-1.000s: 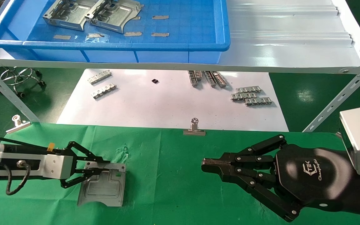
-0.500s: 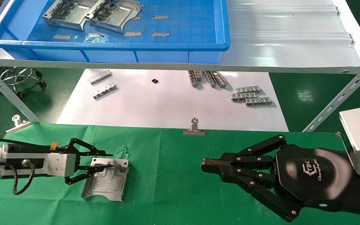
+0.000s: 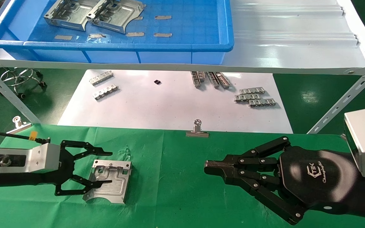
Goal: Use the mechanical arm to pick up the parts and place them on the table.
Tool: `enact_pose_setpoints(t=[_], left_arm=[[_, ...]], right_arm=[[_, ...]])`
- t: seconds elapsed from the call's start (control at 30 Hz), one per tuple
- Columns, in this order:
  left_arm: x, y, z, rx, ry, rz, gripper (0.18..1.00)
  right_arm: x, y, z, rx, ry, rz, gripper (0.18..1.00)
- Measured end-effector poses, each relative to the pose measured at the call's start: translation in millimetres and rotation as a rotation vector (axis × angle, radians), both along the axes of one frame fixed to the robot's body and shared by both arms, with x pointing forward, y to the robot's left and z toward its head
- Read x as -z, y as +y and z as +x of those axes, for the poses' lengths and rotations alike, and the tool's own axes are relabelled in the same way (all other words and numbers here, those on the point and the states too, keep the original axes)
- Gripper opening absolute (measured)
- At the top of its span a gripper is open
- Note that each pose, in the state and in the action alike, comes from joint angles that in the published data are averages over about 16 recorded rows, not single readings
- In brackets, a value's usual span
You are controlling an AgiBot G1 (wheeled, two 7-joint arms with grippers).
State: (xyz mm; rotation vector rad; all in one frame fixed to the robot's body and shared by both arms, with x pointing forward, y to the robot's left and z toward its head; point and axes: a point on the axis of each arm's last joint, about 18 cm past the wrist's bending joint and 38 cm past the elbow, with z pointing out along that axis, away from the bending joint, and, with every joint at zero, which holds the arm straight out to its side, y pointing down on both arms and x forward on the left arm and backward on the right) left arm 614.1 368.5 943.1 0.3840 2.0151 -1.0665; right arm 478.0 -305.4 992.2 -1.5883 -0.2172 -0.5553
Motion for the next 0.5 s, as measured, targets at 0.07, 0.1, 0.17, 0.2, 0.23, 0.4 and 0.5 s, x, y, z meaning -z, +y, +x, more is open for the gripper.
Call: enact_pose_setpoints(t=[0.07,0.1,0.17,0.2,0.23,0.4,0.5], left_arm=[[-0.9,-3.0,-2.0,0.006,0.012,-0.025,0.586],[-1.3,-4.7,-2.8,0.009,0.016,-0.036,0.611],[-2.3,-8.2,-4.8,0.017,0.022,-0.059,0.662],[-2.9,-10.0,-6.1,0.022,0.027,-0.071,0.680],[-3.5,-11.7,-7.4,0.026,0.031,-0.083,0.698],[-7.2,-20.0,-15.1,0.050,0.053,-0.141,0.809],[-9.8,-24.4,-20.3,0.064,0.066,-0.174,0.859]], right_arm=[[0.0,0.0,0.0,0.000,0.000,0.000,0.195],[0.0,0.0,0.0,0.000,0.000,0.000,0.196],[0.0,0.0,0.0,0.000,0.000,0.000,0.202],[0.0,0.0,0.0,0.000,0.000,0.000,0.205],[0.0,0.0,0.0,0.000,0.000,0.000,0.208],[0.0,0.0,0.0,0.000,0.000,0.000,0.239],[0.0,0.0,0.0,0.000,0.000,0.000,0.262]])
